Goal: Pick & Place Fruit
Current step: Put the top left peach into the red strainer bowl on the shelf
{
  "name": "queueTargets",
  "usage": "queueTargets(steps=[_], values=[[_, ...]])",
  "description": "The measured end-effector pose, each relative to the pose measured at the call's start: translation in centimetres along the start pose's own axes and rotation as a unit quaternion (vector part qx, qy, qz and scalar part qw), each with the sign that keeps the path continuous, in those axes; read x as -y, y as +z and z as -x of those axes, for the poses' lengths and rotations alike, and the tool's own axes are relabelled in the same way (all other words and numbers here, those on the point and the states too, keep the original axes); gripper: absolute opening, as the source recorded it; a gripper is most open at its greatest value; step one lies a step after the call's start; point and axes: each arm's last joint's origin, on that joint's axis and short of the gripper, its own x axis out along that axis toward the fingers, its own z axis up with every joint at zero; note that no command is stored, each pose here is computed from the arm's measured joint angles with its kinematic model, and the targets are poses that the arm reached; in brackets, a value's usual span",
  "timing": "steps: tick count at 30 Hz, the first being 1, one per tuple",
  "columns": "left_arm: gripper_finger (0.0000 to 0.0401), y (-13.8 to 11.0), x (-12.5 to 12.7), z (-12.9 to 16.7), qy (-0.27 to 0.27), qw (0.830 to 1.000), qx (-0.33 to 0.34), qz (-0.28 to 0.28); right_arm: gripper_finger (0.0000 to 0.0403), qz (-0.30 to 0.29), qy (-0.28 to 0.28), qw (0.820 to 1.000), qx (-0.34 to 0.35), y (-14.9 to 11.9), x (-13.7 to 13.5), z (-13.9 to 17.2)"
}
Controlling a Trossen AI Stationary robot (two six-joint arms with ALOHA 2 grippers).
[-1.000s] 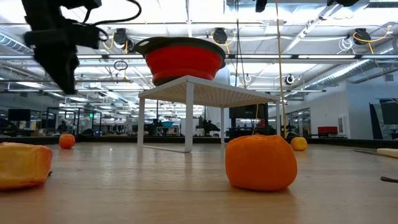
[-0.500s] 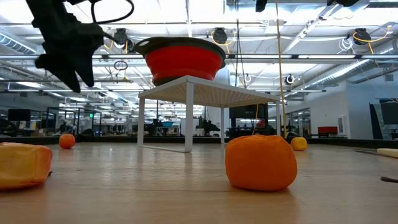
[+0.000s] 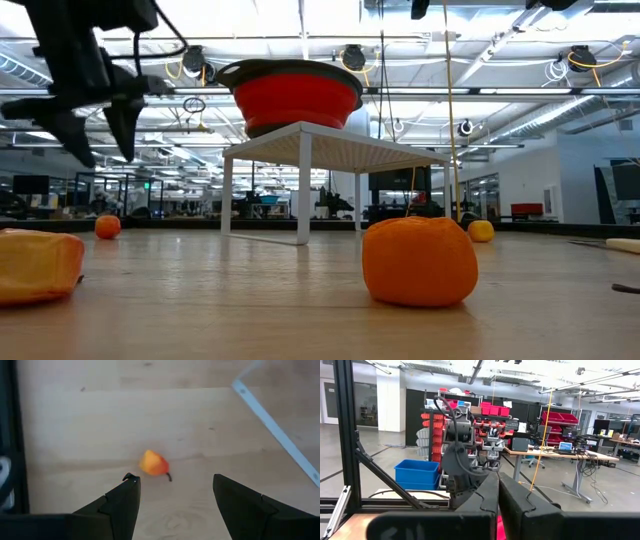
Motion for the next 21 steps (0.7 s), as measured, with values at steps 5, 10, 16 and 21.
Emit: queueTargets(steps=[5, 10, 16, 21], values=[[0.0246, -0.3, -0.8, -1.0, 0.021, 0.998, 0.007, 0.066, 0.0000, 0.000, 0.000, 1.000, 0.000, 0.0, 0.0, 0.0], [0.0246, -0.6, -1.0, -2.1, 0.010, 0.993, 0.021, 0.114, 0.0000, 0.000, 0.000, 1.000, 0.000, 0.0, 0.0, 0.0], [0.0246, -1.1, -1.2, -3.5, -0.011, 0.984, 0.025, 0.176, 0.0000, 0.000, 0.000, 1.000, 0.000, 0.0, 0.0, 0.0], [0.0246, -1.4, -1.8, -4.2, 0.000, 0.975, 0.022, 0.219, 0.0000, 0.000, 0.000, 1.000, 0.000, 0.0, 0.0, 0.0]])
